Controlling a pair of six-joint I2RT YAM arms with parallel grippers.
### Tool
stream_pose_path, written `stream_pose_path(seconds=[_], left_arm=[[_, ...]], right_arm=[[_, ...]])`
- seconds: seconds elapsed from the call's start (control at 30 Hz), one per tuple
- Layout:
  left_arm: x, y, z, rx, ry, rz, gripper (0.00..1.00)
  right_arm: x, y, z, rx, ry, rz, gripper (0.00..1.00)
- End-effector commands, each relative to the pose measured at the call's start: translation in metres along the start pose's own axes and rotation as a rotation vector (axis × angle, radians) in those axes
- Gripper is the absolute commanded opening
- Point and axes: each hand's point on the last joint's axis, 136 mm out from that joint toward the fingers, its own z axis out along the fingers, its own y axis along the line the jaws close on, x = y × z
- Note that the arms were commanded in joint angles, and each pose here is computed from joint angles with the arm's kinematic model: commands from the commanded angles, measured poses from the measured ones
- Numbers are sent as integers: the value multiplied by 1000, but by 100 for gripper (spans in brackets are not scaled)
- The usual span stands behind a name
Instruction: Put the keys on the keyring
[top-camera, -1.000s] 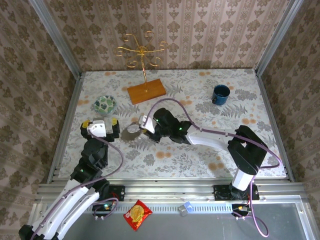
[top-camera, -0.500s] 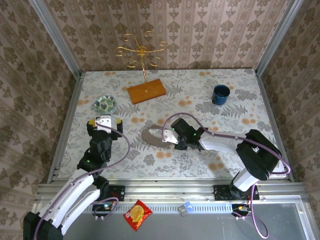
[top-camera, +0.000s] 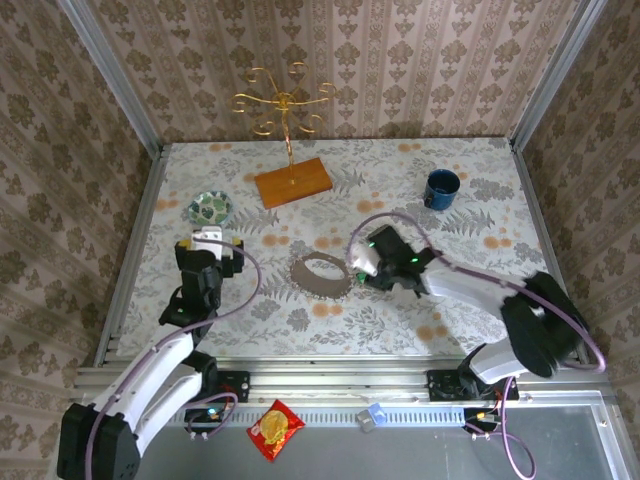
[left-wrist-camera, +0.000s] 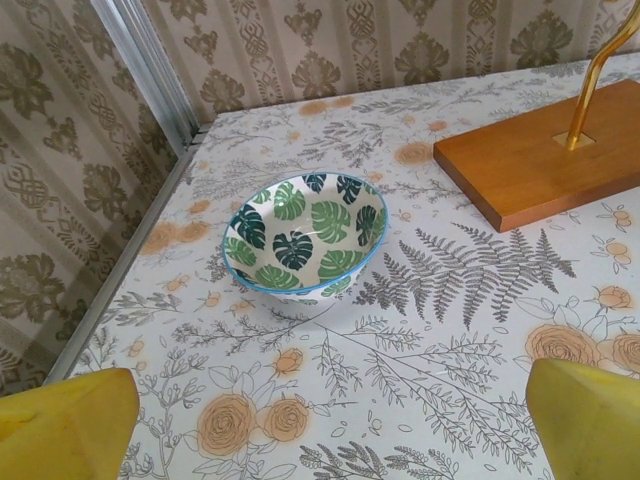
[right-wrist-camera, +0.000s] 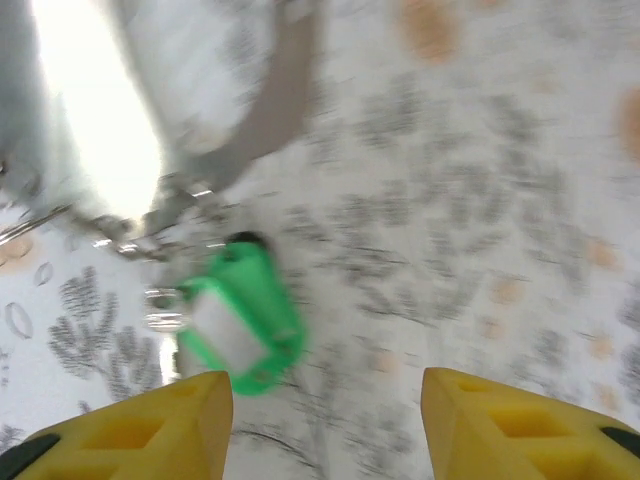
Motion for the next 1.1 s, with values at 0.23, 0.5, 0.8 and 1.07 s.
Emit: stream_pose_path(seconds=[0.23,0.5,0.8,1.07], left_arm=[[1,19,29,-52,-16,-31,100],[12,18,69,-37,-29,-37,100],[21,13,99,15,-38,34,100],[41,19,115,-14,-10,1,100]], right_arm=[[40,-129,-58,453,-338,690,62],[96,-164,-43,656,-483,822,64],[111,-168,-12,580,-439,875,64],[116,-174,-9,539,-429,926,71]])
